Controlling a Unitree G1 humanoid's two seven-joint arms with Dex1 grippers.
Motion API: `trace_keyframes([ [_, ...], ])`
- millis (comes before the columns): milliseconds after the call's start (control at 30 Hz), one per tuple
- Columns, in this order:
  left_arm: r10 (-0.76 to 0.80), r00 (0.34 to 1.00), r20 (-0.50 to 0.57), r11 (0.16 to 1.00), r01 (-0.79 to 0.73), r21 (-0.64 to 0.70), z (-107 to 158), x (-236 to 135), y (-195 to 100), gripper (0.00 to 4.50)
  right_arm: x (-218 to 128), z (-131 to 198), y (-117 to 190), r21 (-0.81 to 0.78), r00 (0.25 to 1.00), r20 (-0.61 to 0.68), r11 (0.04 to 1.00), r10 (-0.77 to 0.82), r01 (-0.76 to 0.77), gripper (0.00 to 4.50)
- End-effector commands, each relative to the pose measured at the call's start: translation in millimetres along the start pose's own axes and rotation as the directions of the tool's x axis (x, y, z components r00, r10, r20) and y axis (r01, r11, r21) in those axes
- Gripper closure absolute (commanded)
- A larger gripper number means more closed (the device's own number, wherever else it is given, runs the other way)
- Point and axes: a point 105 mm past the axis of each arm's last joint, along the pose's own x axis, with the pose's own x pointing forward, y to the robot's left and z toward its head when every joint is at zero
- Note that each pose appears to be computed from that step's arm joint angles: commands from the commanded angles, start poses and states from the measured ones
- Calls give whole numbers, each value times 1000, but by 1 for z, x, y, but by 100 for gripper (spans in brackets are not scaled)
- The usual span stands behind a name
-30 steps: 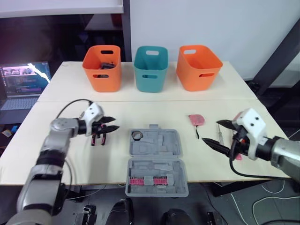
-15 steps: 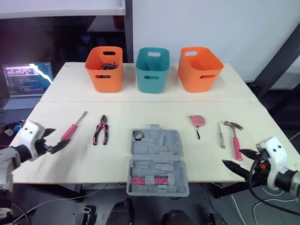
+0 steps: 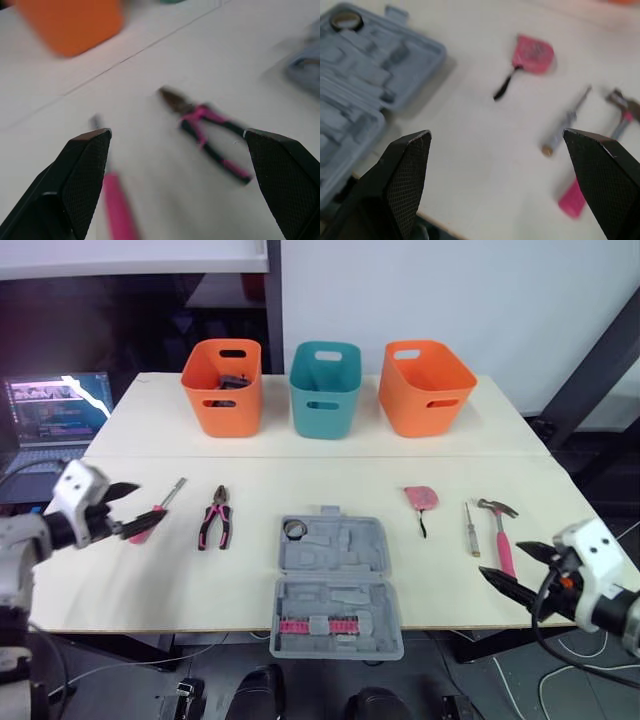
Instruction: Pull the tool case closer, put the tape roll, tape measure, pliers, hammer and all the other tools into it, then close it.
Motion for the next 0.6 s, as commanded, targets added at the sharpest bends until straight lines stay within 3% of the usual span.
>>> trace_keyframes([
  [33, -216, 976, 40, 975, 213, 58, 45, 19, -29, 4, 7, 15, 16, -33, 1000, 19, 999, 0, 1, 0],
  [167, -393, 919, 36, 908, 382, 173, 77, 40, -63, 4, 20, 20, 29, -95, 999, -5, 995, -35, 34, 0],
  [333, -462, 886, 35, 867, 442, 230, 88, 50, -85, 4, 37, 26, 25, -102, 993, -4, 988, -118, 117, 0],
  [433, -450, 892, 48, 867, 423, 262, 90, 55, -90, 4, 51, 22, 22, 28, 996, -44, 996, -79, 81, 0],
  [600, -424, 905, 46, 884, 402, 239, 82, 53, -96, 4, 73, 8, -5, 137, 981, -88, 973, -173, 184, 0],
])
